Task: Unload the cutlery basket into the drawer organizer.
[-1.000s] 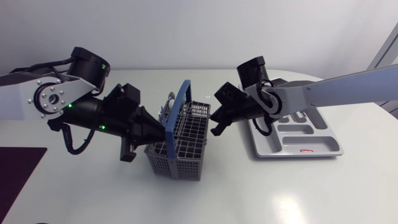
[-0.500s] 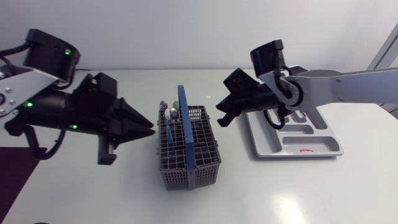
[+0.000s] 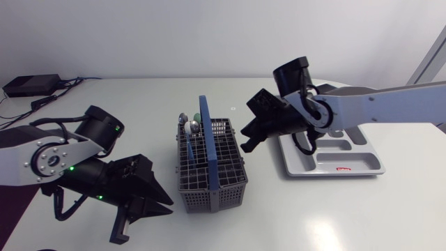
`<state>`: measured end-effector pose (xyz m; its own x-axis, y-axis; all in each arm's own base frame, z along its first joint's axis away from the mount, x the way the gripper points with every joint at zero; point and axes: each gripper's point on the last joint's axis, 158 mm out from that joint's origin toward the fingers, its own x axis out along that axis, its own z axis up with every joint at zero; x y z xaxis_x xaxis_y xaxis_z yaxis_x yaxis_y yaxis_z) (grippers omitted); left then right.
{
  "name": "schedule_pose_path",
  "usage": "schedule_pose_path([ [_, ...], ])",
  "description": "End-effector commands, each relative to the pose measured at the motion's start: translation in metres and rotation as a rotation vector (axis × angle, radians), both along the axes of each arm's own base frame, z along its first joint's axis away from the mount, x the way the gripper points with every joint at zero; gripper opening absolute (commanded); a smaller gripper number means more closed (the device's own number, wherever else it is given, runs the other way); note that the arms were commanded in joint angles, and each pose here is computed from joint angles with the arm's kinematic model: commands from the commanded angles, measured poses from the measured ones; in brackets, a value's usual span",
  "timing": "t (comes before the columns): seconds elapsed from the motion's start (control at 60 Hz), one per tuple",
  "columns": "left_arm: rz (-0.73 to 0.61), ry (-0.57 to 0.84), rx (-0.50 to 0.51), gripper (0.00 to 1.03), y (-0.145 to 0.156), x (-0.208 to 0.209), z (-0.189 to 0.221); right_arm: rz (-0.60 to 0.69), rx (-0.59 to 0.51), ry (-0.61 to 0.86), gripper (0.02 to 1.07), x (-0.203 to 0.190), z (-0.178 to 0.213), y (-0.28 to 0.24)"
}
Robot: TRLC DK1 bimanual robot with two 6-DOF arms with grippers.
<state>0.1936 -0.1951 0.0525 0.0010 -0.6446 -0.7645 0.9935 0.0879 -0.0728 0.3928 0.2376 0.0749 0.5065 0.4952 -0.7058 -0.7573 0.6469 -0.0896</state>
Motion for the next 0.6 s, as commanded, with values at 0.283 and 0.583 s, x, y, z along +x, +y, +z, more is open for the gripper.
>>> schedule_pose_path([
  [0.283,-0.037,-0.004,-0.013,0.27,-0.016,0.011,-0.013,-0.022,0.02,0.081,0.07,0.051,-0.013,0.033],
  [0.583,-0.009,-0.007,-0.027,0.27,-0.021,0.02,-0.015,0.048,0.068,0.128,0.07,0.064,-0.008,0.084],
])
